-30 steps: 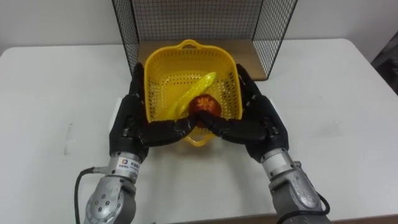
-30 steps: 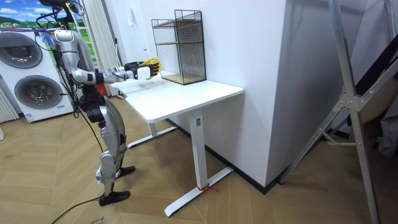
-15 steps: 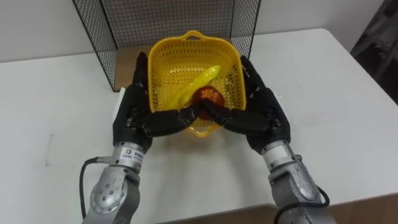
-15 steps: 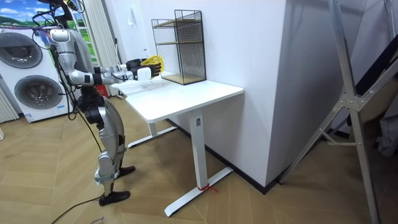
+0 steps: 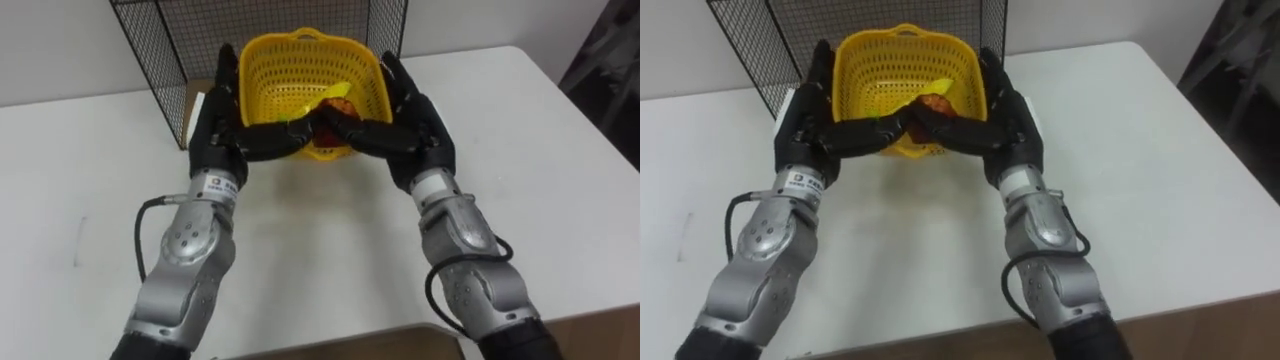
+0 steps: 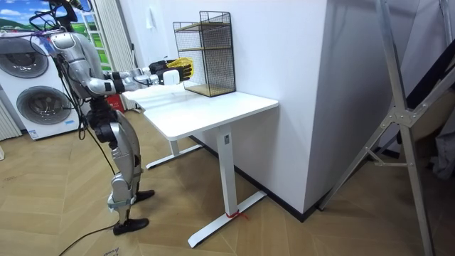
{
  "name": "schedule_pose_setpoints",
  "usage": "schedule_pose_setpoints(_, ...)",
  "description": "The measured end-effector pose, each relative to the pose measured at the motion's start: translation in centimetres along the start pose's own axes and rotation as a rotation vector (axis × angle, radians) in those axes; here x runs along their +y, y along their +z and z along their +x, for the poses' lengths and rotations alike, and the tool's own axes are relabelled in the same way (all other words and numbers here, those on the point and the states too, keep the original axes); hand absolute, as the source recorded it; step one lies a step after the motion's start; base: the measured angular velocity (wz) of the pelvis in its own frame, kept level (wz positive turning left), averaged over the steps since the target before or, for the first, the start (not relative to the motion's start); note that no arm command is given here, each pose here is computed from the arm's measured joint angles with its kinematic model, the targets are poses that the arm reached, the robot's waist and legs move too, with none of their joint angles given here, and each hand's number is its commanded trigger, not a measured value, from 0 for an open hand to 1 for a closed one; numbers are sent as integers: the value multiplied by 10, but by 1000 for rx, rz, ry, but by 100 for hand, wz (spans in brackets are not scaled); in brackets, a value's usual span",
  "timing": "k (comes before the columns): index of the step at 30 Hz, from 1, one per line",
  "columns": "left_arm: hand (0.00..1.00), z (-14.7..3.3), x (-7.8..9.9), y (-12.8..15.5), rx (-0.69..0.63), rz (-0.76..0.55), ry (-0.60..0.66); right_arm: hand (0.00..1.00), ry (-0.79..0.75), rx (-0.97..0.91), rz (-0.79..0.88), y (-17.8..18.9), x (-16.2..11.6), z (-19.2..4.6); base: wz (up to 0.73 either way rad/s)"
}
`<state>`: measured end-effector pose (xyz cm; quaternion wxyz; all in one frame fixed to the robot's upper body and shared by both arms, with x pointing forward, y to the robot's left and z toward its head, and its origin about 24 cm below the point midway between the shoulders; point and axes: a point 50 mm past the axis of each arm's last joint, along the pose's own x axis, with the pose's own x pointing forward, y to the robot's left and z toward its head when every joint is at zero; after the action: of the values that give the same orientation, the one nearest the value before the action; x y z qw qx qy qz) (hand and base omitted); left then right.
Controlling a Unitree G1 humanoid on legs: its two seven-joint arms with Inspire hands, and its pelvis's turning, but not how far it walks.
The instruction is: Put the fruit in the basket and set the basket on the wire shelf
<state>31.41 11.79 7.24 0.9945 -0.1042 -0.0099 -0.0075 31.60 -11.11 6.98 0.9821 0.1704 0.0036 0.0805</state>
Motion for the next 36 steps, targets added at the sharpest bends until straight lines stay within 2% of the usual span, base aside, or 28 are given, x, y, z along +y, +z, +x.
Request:
schedule_pose_setpoints(13,0,42,-9,22,77,-38,68,0,-29,58,-59,29,8,49,0)
schedule_pose_setpoints(15,0,46,-6,25,100,-110,84,0,-25,64,-59,33,13,55,0)
schedule_pose_setpoints(17,0,46,-4,25,115,-142,95,0,-28,71,-46,34,17,59,2)
schedule_pose_setpoints(28,0,48,4,4,245,-123,137,0,-76,187,-40,18,13,63,8)
schedule_pose_setpoints(36,0,56,9,-4,324,-127,147,0,-109,245,50,8,7,63,11)
